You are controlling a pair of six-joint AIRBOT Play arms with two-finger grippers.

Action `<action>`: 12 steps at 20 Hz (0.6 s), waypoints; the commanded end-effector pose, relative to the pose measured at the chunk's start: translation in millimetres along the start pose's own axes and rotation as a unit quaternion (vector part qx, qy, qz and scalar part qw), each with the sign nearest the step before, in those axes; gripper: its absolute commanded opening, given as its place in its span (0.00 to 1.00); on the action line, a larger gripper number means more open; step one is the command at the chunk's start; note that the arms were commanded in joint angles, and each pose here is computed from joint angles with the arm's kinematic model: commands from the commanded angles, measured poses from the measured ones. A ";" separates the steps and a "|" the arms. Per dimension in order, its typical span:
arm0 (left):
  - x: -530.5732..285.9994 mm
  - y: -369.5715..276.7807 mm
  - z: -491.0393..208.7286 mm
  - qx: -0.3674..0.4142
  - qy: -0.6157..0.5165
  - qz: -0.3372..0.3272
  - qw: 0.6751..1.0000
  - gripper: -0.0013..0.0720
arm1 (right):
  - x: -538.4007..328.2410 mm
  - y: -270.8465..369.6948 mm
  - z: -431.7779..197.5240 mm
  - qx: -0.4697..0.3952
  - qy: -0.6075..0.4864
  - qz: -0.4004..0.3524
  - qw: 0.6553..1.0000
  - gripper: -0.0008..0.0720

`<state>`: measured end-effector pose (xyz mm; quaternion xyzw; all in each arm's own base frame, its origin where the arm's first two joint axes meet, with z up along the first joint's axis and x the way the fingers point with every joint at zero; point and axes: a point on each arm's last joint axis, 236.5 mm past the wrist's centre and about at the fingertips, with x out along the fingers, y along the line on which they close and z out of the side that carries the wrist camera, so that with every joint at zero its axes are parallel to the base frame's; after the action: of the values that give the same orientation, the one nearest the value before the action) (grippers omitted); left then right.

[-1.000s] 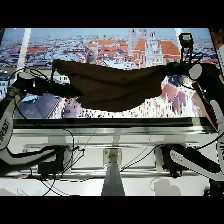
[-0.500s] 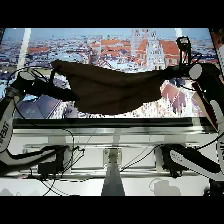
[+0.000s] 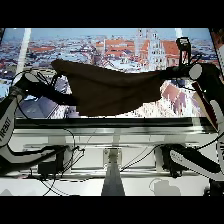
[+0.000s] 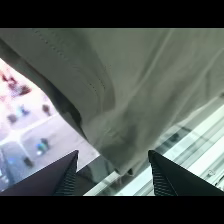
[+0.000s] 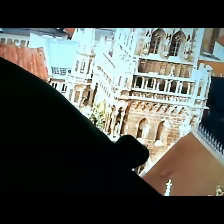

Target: Fold the clothes and pants, and hang the long-sleeved shirts on hangers.

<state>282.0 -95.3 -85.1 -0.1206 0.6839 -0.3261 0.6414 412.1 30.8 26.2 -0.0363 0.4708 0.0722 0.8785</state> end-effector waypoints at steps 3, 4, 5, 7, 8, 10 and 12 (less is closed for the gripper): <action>22.0 -8.1 -15.3 -0.034 0.049 -0.065 0.996 0.54 | 0.0 0.3 -0.1 0.000 0.000 0.000 1.000 0.03; 25.7 -8.3 -20.0 -0.039 0.062 -0.074 0.994 0.40 | 0.0 0.5 -0.1 0.000 0.000 0.001 1.000 0.03; 29.0 -8.5 -24.1 -0.045 0.073 -0.083 0.993 0.40 | 0.0 0.3 -0.1 0.000 0.000 0.000 1.000 0.03; 35.0 -6.7 -27.3 -0.054 0.084 -0.092 0.991 0.41 | 0.0 0.4 0.0 0.001 0.000 0.001 1.000 0.03; 37.7 -7.3 -26.9 -0.059 0.085 -0.098 0.990 0.41 | 0.0 0.6 0.0 0.001 0.000 0.001 1.000 0.03; 41.9 -10.2 -23.7 -0.069 0.082 -0.114 0.988 0.41 | 0.0 1.4 -0.2 0.002 0.000 0.002 1.000 0.03; 43.9 -9.5 -24.4 -0.072 0.084 -0.116 0.987 0.41 | -0.1 1.3 -0.6 0.002 0.001 0.002 1.000 0.03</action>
<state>251.1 -117.7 -111.4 -0.2053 0.7357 -0.3565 0.5381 412.0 31.4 26.2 -0.0347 0.4709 0.0726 0.8785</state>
